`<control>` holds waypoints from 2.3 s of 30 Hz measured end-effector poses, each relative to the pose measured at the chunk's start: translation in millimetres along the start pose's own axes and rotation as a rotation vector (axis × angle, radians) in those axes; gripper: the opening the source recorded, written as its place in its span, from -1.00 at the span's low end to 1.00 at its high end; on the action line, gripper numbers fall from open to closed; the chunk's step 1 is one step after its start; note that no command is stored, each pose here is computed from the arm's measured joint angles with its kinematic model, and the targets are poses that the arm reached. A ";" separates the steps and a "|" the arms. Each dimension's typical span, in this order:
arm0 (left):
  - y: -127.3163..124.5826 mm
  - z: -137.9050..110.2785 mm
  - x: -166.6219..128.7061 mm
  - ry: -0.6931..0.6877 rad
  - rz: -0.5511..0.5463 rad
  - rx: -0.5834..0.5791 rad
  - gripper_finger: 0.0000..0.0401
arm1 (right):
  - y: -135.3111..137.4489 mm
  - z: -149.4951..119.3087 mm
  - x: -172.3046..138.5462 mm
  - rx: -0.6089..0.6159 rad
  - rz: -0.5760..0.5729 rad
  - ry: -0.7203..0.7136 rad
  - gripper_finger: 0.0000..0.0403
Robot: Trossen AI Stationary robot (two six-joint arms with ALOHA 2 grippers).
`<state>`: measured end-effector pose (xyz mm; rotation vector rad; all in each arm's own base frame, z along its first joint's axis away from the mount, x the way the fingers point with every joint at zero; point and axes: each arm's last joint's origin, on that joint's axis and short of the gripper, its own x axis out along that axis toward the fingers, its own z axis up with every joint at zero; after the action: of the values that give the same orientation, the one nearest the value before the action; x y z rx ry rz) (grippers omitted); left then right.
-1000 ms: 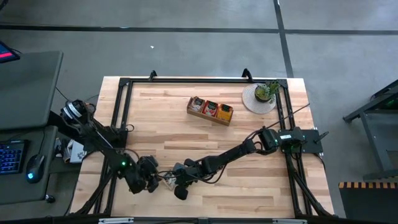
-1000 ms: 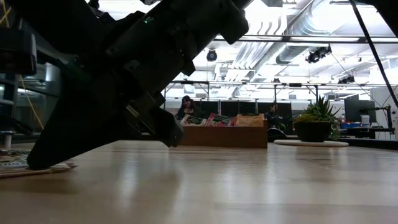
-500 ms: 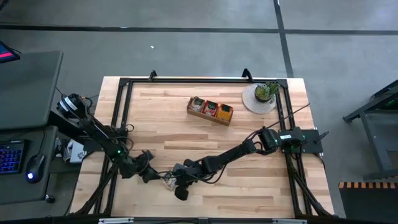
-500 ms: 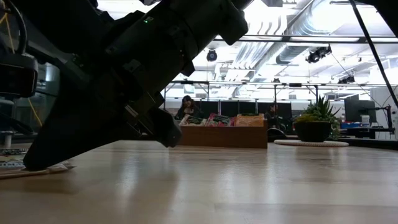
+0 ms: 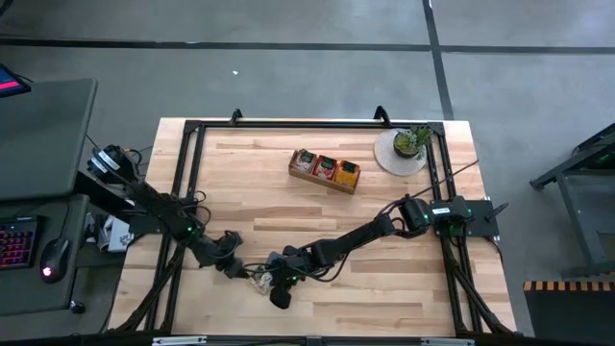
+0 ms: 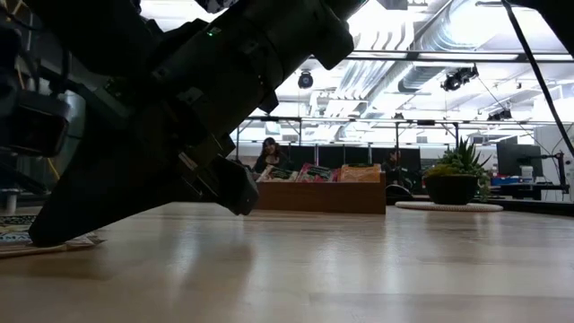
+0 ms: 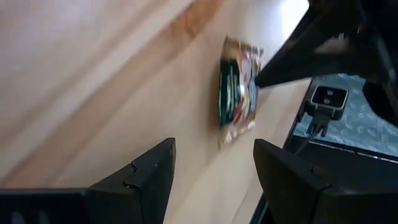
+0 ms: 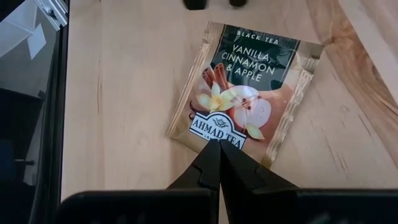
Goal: Pick & Place Tea
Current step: Put the brown tea bag into the left section of the wooden organizer
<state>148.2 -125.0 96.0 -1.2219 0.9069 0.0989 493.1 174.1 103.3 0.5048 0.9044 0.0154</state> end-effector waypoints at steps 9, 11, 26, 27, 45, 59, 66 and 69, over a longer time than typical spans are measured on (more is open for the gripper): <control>0.2 17.5 1.8 0.006 0.010 0.013 0.08 | -3.2 3.2 0.1 -0.002 -0.002 -0.009 -1.00; 0.3 18.7 1.9 0.024 0.011 0.017 0.08 | -4.1 4.3 0.1 -0.006 -0.001 -0.013 -1.00; -0.5 18.3 2.3 0.042 0.010 0.010 0.08 | -18.7 22.6 1.5 0.016 0.022 -0.085 -1.00; -0.5 18.3 2.4 0.042 0.011 0.009 0.08 | -20.4 24.5 1.3 0.019 0.022 -0.090 -1.00; -0.3 19.4 3.4 -0.006 0.017 -0.031 -0.49 | -28.9 35.0 0.5 0.032 0.045 -0.120 -1.00; 0.0 20.0 3.4 -0.029 0.021 -0.015 -0.99 | -27.2 34.4 -0.1 0.013 0.091 -0.085 -1.00; 0.0 20.4 3.3 -0.045 0.022 0.000 -1.00 | -21.3 39.4 -22.2 -0.031 0.052 -0.039 -1.00; 0.0 20.6 3.3 -0.047 0.021 0.009 -1.00 | -16.7 46.9 -42.7 -0.054 0.029 -0.031 -1.00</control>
<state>161.6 -109.1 94.9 -1.1966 0.8789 0.1397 498.5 130.5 152.1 0.4671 0.8645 0.0579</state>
